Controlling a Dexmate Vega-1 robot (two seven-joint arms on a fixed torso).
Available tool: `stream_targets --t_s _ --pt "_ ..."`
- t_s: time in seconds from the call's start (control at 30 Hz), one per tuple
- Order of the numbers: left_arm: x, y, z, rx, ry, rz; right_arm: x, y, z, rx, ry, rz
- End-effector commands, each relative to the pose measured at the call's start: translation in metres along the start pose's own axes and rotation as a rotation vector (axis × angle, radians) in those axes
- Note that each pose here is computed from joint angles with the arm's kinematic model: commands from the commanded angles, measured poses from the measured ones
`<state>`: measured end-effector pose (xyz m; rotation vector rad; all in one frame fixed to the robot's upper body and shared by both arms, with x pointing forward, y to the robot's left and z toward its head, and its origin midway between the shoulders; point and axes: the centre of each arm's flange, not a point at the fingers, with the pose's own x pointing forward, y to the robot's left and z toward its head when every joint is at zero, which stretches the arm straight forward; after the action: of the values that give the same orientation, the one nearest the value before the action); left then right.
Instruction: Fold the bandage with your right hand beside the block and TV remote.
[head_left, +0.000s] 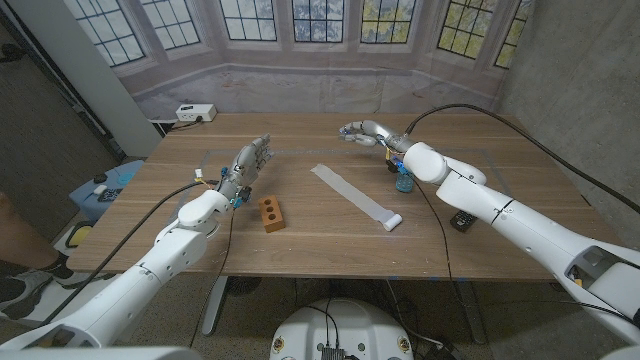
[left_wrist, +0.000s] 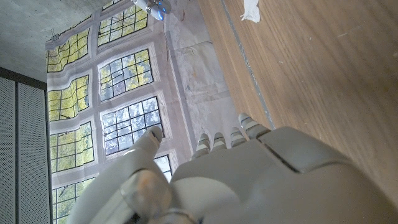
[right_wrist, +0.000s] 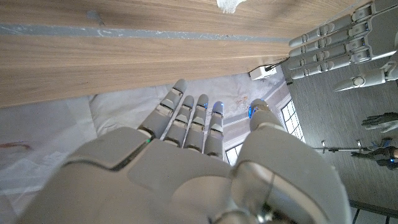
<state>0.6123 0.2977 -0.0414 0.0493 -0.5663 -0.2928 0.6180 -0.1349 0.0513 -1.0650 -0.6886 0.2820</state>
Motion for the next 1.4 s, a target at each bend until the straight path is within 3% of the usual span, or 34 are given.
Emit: stream_targets --t_s 0.03,0.53,1.13,1.4 --pt "-0.006 0.013 0.003 0.008 -0.007 0.009 0.015 0.004 0.011 -0.133 -0.004 -0.004" --pt "-0.004 0.020 0.002 0.009 -0.003 0.012 0.035 0.008 0.023 -0.273 -0.004 -0.001" --pt "-0.004 0.018 -0.003 -0.001 0.009 0.010 0.052 0.014 0.042 -0.432 -0.052 0.049" --pt "-0.007 0.017 -0.004 0.001 0.012 0.013 0.060 0.016 0.041 -0.485 -0.063 0.074"
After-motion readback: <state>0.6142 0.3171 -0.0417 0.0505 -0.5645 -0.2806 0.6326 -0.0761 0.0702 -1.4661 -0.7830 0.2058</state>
